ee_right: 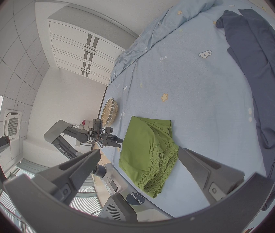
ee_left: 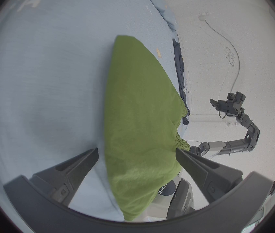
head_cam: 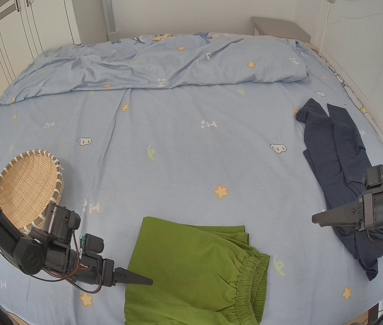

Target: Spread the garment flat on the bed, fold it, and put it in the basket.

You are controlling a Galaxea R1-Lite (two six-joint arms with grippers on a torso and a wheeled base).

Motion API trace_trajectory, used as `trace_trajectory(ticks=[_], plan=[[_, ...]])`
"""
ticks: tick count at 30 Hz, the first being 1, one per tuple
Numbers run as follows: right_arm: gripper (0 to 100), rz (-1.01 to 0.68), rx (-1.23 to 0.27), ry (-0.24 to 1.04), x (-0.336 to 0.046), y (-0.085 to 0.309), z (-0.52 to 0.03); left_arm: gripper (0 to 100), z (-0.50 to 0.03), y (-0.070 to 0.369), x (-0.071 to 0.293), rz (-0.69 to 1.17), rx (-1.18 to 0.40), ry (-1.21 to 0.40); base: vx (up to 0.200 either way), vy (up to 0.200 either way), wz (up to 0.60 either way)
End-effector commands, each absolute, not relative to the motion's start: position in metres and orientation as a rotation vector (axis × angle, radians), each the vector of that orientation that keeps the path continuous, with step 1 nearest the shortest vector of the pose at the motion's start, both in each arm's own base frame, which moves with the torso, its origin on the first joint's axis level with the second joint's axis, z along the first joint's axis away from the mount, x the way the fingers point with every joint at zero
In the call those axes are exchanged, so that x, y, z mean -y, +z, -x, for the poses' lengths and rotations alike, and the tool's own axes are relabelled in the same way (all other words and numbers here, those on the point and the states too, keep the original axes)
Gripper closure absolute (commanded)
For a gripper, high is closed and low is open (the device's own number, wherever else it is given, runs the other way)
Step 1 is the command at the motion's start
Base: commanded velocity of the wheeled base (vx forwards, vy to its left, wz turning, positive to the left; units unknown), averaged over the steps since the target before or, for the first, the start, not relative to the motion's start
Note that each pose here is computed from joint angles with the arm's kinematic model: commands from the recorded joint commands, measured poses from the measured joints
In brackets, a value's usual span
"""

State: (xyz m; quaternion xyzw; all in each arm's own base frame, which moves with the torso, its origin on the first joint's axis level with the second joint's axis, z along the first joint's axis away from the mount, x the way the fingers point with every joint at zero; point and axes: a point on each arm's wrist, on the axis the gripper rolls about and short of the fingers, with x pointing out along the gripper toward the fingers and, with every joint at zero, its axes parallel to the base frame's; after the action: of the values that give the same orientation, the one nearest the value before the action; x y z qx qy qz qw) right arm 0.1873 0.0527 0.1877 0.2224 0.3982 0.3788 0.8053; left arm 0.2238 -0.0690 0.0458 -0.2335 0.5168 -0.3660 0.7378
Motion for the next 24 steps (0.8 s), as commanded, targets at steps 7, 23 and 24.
trace_trajectory(ticks=[7, 23, 24], plan=[[0, -0.476, -0.862, 0.814, -0.054, 0.186, -0.188, 0, -0.227, 0.023, 0.111, 0.475, -1.194, -0.909, 0.0, 0.0, 0.0], [0, -0.479, -0.865, 0.808, -0.054, 0.185, -0.189, 100, -0.232, 0.034, 0.124, 0.611, -1.219, -0.855, 0.0, 0.0, 0.0], [0, -0.479, -0.865, 0.808, -0.054, 0.185, -0.189, 100, -0.232, 0.034, 0.124, 0.611, -1.219, -0.855, 0.0, 0.0, 0.0]])
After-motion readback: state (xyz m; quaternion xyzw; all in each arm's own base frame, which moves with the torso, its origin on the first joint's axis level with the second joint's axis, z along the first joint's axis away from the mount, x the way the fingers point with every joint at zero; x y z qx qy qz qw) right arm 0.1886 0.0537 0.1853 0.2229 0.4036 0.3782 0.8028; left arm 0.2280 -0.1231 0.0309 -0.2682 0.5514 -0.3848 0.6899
